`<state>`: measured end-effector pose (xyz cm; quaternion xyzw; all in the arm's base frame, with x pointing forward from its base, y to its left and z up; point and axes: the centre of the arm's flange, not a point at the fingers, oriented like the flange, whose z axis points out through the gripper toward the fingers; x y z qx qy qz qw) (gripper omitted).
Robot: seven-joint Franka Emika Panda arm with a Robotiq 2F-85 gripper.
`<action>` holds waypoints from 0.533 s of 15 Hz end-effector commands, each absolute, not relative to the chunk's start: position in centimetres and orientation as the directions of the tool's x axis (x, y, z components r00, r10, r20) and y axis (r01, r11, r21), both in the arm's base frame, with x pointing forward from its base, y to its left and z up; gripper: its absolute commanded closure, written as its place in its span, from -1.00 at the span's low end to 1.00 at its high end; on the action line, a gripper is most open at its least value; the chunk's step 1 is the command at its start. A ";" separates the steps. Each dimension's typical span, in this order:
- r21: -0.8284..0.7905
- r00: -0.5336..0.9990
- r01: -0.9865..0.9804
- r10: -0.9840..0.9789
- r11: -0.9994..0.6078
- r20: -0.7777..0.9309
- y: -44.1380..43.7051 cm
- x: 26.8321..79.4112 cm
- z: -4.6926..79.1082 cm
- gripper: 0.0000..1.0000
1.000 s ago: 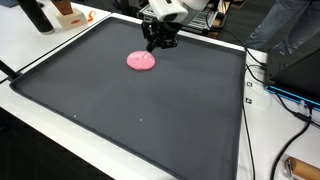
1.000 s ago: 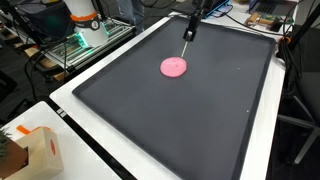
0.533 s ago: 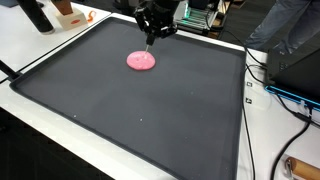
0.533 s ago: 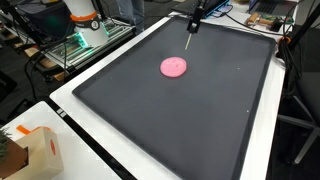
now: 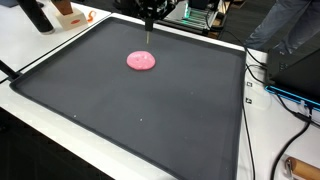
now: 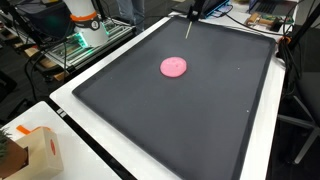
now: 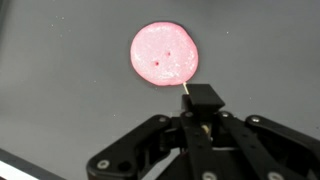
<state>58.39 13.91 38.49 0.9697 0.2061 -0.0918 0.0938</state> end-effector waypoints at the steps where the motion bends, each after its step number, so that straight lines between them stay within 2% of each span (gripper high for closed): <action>1: 0.070 0.880 0.438 0.411 -0.896 -0.238 12.6 58.1 40.7 0.94; 8: 0.010 0.860 0.470 0.456 -0.883 -0.230 11.4 57.9 43.8 0.94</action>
